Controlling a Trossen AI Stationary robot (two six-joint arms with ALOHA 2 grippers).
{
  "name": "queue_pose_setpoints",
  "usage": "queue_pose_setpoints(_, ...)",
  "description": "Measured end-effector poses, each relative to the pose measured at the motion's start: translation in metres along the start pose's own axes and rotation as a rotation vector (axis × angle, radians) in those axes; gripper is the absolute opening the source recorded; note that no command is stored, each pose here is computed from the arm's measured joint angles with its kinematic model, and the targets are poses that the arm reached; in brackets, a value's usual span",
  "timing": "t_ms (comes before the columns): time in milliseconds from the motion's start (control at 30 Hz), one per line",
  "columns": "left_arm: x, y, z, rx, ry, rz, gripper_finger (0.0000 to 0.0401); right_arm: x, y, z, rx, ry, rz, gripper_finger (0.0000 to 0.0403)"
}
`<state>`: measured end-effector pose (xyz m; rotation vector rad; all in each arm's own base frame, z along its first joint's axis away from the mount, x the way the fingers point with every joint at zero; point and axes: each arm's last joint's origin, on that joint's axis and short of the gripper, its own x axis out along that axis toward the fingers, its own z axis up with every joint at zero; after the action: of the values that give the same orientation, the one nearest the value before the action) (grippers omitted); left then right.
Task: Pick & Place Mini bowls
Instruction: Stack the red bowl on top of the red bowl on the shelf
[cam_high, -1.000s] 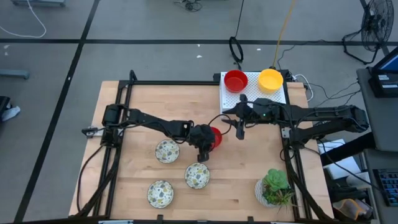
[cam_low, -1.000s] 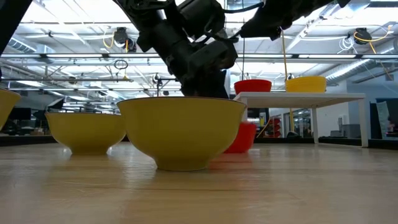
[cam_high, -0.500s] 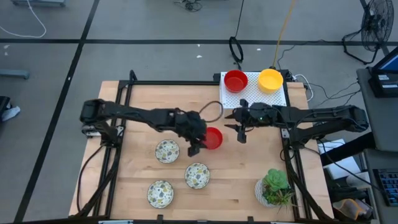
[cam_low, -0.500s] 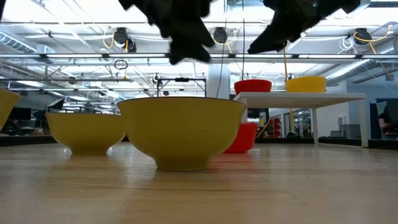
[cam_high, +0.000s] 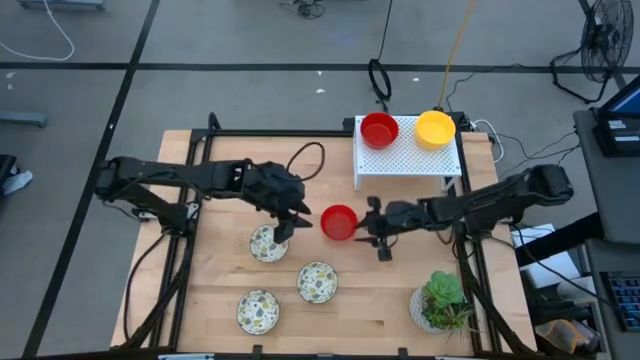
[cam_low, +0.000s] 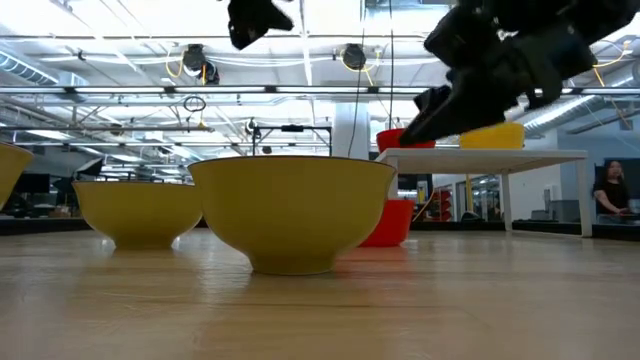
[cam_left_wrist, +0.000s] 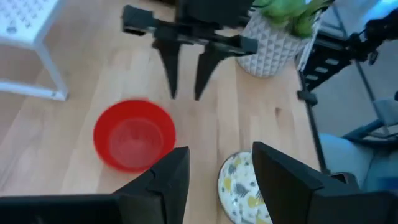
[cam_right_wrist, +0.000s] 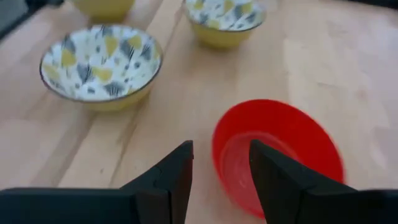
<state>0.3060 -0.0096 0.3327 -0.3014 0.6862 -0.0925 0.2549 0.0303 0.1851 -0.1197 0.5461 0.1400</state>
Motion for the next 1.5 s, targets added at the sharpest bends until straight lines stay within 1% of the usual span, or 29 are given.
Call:
queue_pose_setpoints(100, -0.003, 0.000, -0.003, -0.009, 0.020, 0.007, 0.0179, 0.014, 0.003, -0.011, -0.058, 0.062, 0.012, 0.0144)
queue_pose_setpoints(167, -0.004, -0.001, -0.001, -0.005, 0.000, 0.010, 0.0179, 0.020, 0.003, -0.017, -0.068, 0.102, -0.009, 0.0144)
queue_pose_setpoints(200, -0.004, 0.000, -0.002, -0.007, 0.012, 0.018, 0.0179, 0.024, 0.003, -0.019, -0.069, 0.115, -0.021, 0.0144)
queue_pose_setpoints(267, -0.002, 0.001, -0.003, -0.009, 0.020, 0.021, 0.0179, 0.031, 0.002, -0.020, -0.076, 0.136, -0.037, 0.0144)
queue_pose_setpoints(500, -0.003, 0.001, -0.004, -0.006, 0.032, 0.033, 0.0179, 0.057, 0.002, -0.017, -0.140, 0.178, -0.024, 0.0144)
queue_pose_setpoints(667, -0.003, 0.001, -0.006, -0.005, 0.052, 0.037, 0.0179, 0.069, 0.001, -0.020, -0.149, 0.211, -0.045, 0.0137)
queue_pose_setpoints(733, -0.003, 0.001, -0.007, -0.006, 0.055, 0.038, 0.0179, 0.071, 0.002, -0.023, -0.153, 0.239, -0.039, 0.0125)
queue_pose_setpoints(800, -0.003, 0.001, -0.007, -0.007, 0.060, 0.039, 0.0179, 0.072, 0.002, -0.023, -0.154, 0.242, -0.038, 0.0103)
queue_pose_setpoints(900, -0.003, 0.001, -0.008, -0.008, 0.066, 0.041, 0.0179, 0.072, 0.002, -0.023, -0.137, 0.245, -0.040, 0.0051)
queue_pose_setpoints(967, -0.003, 0.001, -0.008, -0.008, 0.069, 0.042, 0.0179, 0.069, 0.002, -0.022, -0.126, 0.250, -0.040, 0.0015)
queue_pose_setpoints(1000, -0.003, 0.001, -0.008, -0.009, 0.072, 0.043, 0.0179, 0.069, 0.002, -0.021, -0.122, 0.241, -0.042, 0.0009)
queue_pose_setpoints(1133, -0.003, 0.002, -0.009, -0.015, 0.082, 0.045, 0.0179, 0.061, 0.001, -0.011, -0.119, 0.196, -0.045, 0.0004)
queue_pose_setpoints(1200, -0.003, 0.002, -0.010, -0.016, 0.087, 0.046, 0.0179, 0.055, 0.000, 0.003, -0.119, 0.133, -0.053, 0.0003)
queue_pose_setpoints(1367, -0.003, 0.002, -0.011, -0.015, 0.095, 0.048, 0.0179, 0.018, -0.006, 0.038, -0.167, -0.013, -0.087, 0.0002)
queue_pose_setpoints(1433, -0.003, 0.002, -0.011, -0.012, 0.097, 0.049, 0.0179, -0.001, -0.014, 0.049, -0.173, -0.060, -0.158, 0.0001)
queue_pose_setpoints(1500, -0.004, 0.003, -0.011, -0.002, 0.102, 0.051, 0.0179, -0.021, -0.025, 0.060, -0.156, -0.080, -0.268, 0.0001)
